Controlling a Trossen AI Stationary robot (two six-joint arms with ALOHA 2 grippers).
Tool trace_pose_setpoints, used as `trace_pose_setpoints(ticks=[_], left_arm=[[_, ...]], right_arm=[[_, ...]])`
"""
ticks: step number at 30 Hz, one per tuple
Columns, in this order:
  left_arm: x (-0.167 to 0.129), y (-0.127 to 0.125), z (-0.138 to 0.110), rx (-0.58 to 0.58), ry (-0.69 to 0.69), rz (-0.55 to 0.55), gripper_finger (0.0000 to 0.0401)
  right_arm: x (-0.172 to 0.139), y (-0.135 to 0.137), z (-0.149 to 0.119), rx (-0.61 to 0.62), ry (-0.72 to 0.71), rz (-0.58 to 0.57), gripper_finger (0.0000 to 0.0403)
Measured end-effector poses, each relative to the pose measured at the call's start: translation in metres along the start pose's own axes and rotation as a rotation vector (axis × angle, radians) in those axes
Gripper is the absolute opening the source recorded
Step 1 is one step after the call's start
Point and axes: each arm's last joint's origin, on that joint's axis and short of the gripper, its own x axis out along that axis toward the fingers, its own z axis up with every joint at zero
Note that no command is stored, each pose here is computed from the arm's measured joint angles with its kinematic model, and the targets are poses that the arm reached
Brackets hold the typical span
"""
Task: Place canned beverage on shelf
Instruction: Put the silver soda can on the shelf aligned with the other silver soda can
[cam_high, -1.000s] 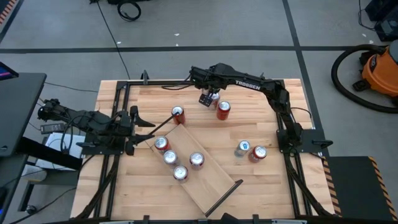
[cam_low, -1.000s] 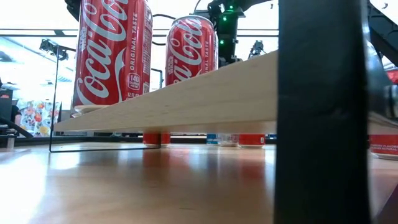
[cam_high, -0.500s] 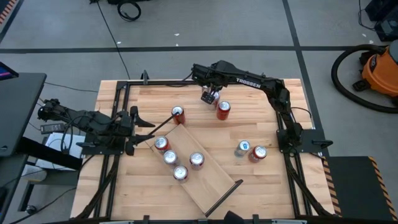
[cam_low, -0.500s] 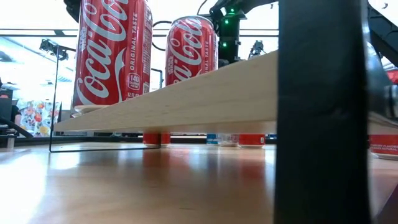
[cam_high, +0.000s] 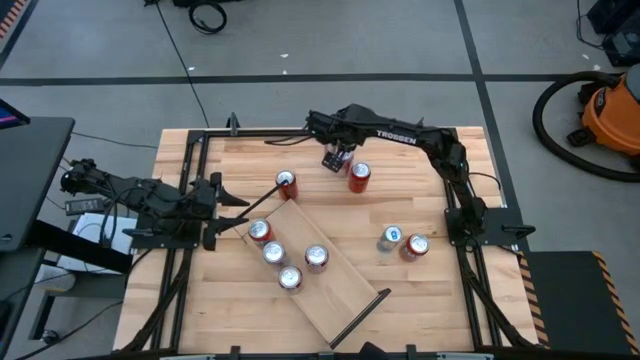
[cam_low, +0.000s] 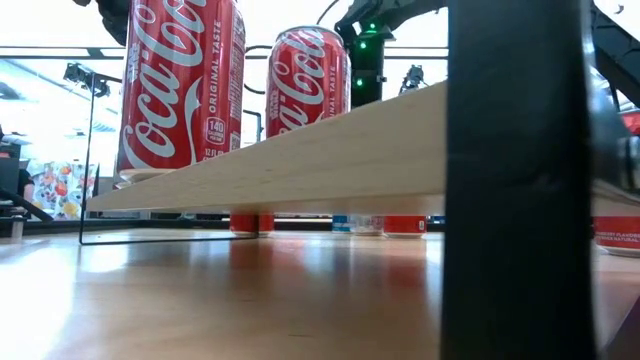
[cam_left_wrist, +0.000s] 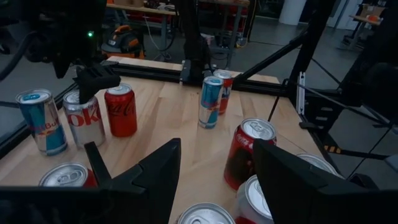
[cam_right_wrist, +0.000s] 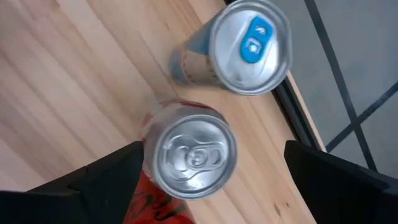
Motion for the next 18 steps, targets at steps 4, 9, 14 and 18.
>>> trace_pose_setpoints(ticks=[4,9,14,18], left_arm=[[0.0,0.0,0.0,-0.002,0.0,0.0,0.021],[0.0,0.0,0.0,-0.003,-0.001,0.0,0.021],[0.0,0.0,0.0,-0.003,-0.001,0.0,0.021],[0.0,0.0,0.0,-0.003,-0.001,0.0,0.021]], right_arm=[[0.005,0.0,-0.001,0.005,0.012,0.027,0.04],[0.01,-0.007,0.0,0.045,0.035,0.097,0.04],[0.014,-0.017,0.003,0.101,0.032,0.145,0.04],[0.02,-0.02,0.002,0.121,0.042,0.146,0.04]])
